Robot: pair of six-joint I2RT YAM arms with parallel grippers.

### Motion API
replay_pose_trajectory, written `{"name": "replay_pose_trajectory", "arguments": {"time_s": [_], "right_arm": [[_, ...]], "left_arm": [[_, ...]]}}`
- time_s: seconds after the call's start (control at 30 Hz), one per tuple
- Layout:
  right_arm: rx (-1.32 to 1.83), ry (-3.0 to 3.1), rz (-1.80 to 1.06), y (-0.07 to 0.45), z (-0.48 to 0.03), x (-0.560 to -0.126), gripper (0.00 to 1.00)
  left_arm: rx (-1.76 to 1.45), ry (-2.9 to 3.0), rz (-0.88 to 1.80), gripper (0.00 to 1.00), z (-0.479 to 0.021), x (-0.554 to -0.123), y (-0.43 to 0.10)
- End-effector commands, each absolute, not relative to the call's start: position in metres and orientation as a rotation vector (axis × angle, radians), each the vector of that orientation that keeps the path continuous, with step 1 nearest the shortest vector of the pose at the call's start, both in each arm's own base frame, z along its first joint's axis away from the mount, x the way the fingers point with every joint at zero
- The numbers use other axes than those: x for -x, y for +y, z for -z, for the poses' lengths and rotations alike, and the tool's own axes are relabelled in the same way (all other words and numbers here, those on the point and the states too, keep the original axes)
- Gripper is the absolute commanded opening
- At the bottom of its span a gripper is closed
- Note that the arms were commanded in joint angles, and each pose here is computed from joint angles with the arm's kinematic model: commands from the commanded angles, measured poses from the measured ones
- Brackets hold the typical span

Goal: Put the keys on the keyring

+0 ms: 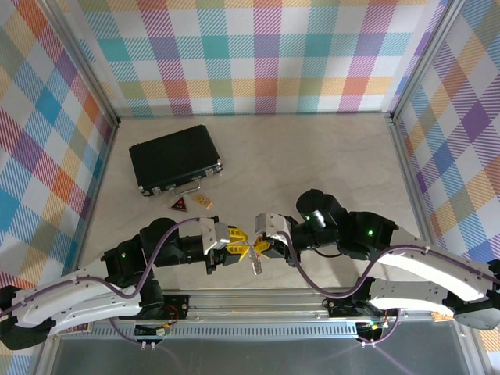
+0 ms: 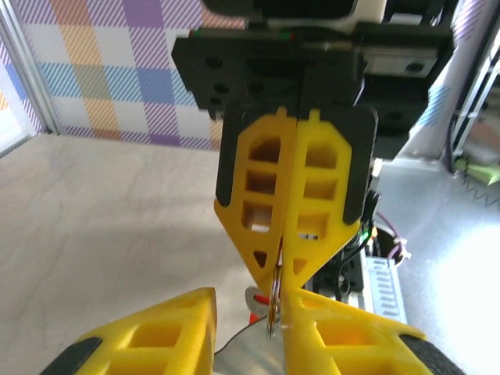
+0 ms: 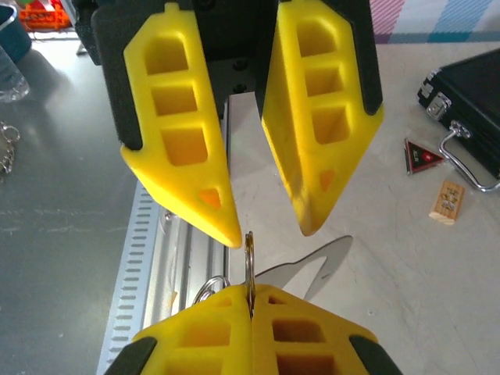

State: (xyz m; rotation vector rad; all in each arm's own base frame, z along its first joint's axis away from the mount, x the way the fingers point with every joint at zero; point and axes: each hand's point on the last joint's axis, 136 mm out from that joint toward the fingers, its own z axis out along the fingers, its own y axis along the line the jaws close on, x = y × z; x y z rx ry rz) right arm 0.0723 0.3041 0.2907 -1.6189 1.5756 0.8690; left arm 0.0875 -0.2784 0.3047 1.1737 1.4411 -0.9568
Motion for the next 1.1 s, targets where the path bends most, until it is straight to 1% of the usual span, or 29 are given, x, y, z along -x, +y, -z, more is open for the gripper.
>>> {"name": "replay_pose_trajectory", "arguments": {"time_s": [0.0,0.1,0.17,0.3,0.33,0.43,0.5,0.57,0.67,0.73,0.9,1.03,1.07], "right_arm": [[1.656,1.566,-0.827,0.300,-0.298,-0.072,0.00],[1.673,1.573,-0.830,0.302,-0.297,-0.071,0.00],[1.680,1.574,-0.838,0.303,-0.296,-0.070,0.00],[1.693,1.585,-0.848,0.303,-0.294,-0.068,0.00],[1.697,1.593,-0.845,0.302,-0.293,-0.068,0.00],[1.710,1.605,-0.840,0.302,-0.290,-0.068,0.00],[1.717,1.610,-0.837,0.302,-0.289,-0.067,0.00],[1.725,1.613,-0.835,0.303,-0.289,-0.067,0.00],[1.734,1.613,-0.838,0.305,-0.288,-0.066,0.00],[1.732,1.606,-0.849,0.306,-0.289,-0.066,0.00],[1.705,1.577,-0.885,0.307,-0.298,-0.063,0.00],[1.656,1.554,-0.916,0.307,-0.305,-0.062,0.21],[1.643,1.551,-0.922,0.306,-0.306,-0.062,0.24]], "left_arm": [[-1.215,1.460,0.910,0.30,-0.302,-0.089,-0.279],[-1.234,1.463,0.921,0.30,-0.298,-0.089,-0.285],[-1.234,1.463,0.917,0.27,-0.297,-0.090,-0.287],[-1.222,1.451,0.920,0.16,-0.299,-0.091,-0.287],[-1.218,1.447,0.920,0.15,-0.300,-0.091,-0.286],[-1.215,1.447,0.917,0.15,-0.300,-0.090,-0.284],[-1.213,1.451,0.915,0.18,-0.300,-0.090,-0.283],[-1.212,1.455,0.915,0.17,-0.299,-0.090,-0.282],[-1.207,1.452,0.918,0.06,-0.299,-0.090,-0.282],[-1.206,1.445,0.923,0.01,-0.301,-0.089,-0.282],[-1.196,1.395,0.957,0.00,-0.312,-0.085,-0.281],[-1.178,1.327,1.021,0.00,-0.327,-0.076,-0.279],[-1.172,1.310,1.034,0.00,-0.331,-0.075,-0.279]]}}
